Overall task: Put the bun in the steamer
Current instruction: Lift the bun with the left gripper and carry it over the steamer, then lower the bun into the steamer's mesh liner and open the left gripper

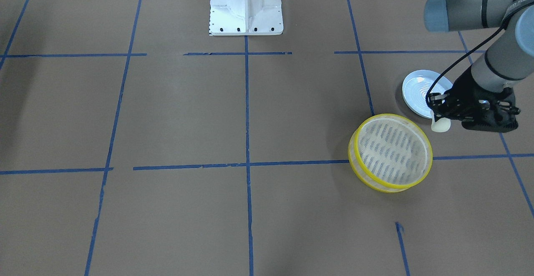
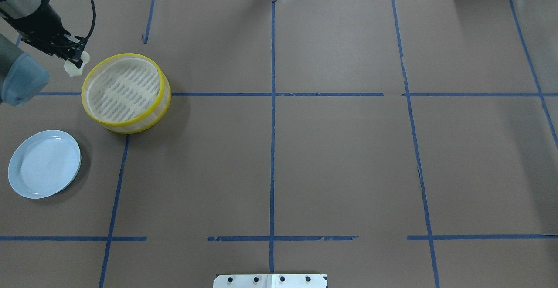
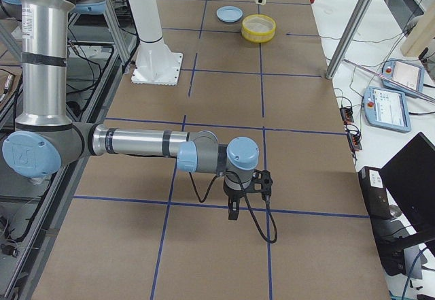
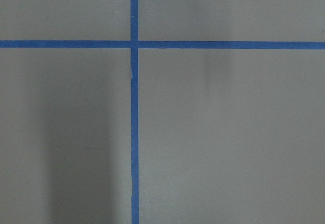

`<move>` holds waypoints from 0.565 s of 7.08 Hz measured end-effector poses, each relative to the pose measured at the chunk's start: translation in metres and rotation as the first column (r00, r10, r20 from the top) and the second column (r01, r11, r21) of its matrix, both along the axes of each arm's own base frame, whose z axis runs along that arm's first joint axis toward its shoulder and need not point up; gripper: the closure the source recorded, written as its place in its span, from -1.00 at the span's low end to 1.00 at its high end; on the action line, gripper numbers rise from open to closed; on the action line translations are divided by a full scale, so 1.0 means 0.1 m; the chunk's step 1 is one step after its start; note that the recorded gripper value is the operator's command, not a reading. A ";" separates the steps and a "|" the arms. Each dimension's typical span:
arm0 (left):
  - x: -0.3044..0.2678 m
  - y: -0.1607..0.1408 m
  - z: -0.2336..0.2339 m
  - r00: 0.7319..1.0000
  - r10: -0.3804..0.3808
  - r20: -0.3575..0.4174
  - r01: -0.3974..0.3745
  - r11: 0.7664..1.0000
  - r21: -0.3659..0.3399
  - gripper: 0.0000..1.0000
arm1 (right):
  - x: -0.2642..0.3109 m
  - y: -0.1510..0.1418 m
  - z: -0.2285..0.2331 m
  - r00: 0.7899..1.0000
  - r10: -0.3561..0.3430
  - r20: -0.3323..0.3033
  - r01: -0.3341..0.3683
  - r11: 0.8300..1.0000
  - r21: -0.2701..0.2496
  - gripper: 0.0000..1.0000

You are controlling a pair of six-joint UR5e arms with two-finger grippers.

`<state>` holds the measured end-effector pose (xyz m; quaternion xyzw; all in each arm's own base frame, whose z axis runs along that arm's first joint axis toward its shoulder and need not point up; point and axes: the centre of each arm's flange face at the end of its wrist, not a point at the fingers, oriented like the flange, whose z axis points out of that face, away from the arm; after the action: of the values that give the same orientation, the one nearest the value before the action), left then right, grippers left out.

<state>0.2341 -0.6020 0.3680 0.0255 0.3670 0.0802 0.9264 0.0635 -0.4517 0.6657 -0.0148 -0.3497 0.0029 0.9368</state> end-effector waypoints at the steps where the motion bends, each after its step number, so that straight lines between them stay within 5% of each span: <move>1: 0.18 -0.08 0.08 1.000 0.003 -0.012 -0.003 1.000 0.005 0.56 | 0.00 0.00 0.00 1.000 0.000 0.000 0.000 1.000 0.000 -1.00; 4: 0.58 -0.04 0.27 0.999 0.026 -0.029 -0.026 1.000 0.005 0.32 | 0.00 0.00 0.00 1.000 0.000 0.000 0.000 1.000 0.000 -1.00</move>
<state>0.2923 -0.6062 0.3950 0.0238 0.3808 0.0925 0.9197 0.0634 -0.4517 0.6657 -0.0148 -0.3497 0.0028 0.9368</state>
